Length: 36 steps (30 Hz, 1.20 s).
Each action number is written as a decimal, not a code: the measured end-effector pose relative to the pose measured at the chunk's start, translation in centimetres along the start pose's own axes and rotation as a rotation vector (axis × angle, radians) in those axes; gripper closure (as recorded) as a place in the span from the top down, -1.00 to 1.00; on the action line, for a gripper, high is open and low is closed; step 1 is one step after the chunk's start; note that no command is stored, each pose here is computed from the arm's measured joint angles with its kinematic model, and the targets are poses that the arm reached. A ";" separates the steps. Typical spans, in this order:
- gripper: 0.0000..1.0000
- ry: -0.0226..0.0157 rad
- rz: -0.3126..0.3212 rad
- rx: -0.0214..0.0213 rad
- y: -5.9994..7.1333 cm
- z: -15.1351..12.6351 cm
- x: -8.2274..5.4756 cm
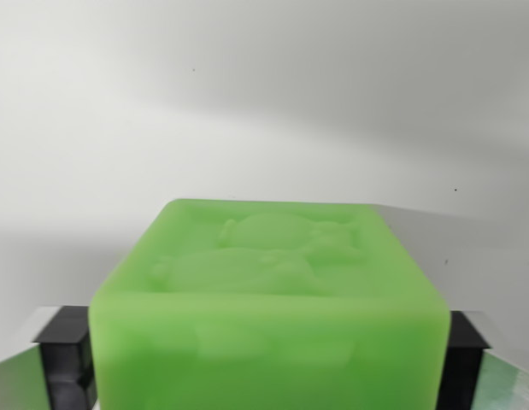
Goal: Stack cube
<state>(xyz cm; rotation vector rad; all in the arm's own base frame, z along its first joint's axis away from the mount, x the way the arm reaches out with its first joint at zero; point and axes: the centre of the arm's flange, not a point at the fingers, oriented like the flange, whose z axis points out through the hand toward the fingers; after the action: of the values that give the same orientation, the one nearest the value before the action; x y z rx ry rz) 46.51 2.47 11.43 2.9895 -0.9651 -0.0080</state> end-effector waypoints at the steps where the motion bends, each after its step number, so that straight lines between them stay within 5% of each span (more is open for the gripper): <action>1: -1.00 0.0000 0.000 0.0000 0.0 0.0 0.0; 28: -1.00 -0.0002 0.000 -0.0002 0.0 0.0 0.0; 36: -1.00 0.0025 0.000 0.0011 0.0 -0.7 0.1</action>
<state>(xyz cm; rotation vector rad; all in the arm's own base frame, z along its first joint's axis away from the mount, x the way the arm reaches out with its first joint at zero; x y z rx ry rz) 46.59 2.46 12.10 2.9897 -0.9654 -0.0038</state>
